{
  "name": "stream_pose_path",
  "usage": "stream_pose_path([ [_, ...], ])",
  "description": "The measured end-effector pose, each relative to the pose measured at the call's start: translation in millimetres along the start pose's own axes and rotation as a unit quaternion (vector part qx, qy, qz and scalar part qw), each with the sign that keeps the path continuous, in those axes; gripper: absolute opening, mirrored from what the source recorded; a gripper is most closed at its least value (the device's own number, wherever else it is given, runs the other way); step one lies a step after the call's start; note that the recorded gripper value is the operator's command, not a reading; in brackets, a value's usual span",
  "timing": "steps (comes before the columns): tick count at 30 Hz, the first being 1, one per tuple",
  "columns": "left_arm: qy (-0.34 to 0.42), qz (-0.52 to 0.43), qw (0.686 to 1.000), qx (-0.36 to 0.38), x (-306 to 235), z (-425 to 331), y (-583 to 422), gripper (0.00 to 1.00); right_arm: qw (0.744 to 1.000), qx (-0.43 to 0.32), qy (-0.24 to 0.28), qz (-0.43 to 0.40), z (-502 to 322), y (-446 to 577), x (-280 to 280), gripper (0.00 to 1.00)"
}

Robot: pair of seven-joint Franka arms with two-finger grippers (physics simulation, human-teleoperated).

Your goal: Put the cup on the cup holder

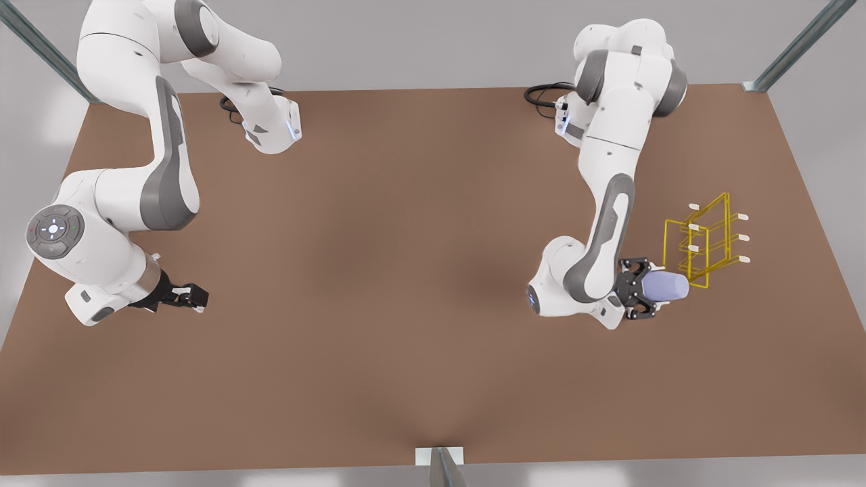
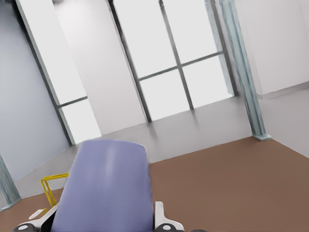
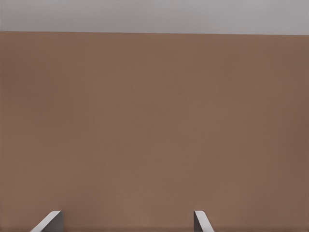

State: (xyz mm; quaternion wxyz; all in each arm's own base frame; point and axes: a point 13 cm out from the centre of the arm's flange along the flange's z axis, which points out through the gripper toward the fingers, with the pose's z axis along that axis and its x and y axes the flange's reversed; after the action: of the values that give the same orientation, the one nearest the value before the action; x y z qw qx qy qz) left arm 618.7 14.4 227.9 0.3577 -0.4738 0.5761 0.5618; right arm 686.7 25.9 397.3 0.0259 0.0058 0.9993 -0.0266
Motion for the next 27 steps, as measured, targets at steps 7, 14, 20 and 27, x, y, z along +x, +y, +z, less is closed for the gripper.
stream_pose_path([
  [7,-0.079,0.003,0.997,0.017,-2,82,22,0.83,1.0,0.0,0.001,0.0,1,0,1,1.0],
  [14,-0.106,-0.015,0.994,0.04,3,101,51,0.83,1.0,0.0,0.005,-0.001,5,1,2,1.0],
  [20,-0.126,-0.043,0.99,0.046,-8,137,56,0.83,1.0,-0.003,0.008,-0.004,14,7,-2,1.0],
  [27,-0.143,-0.052,0.986,0.065,8,150,61,0.83,1.0,-0.002,0.006,0.0,13,1,-3,1.0],
])
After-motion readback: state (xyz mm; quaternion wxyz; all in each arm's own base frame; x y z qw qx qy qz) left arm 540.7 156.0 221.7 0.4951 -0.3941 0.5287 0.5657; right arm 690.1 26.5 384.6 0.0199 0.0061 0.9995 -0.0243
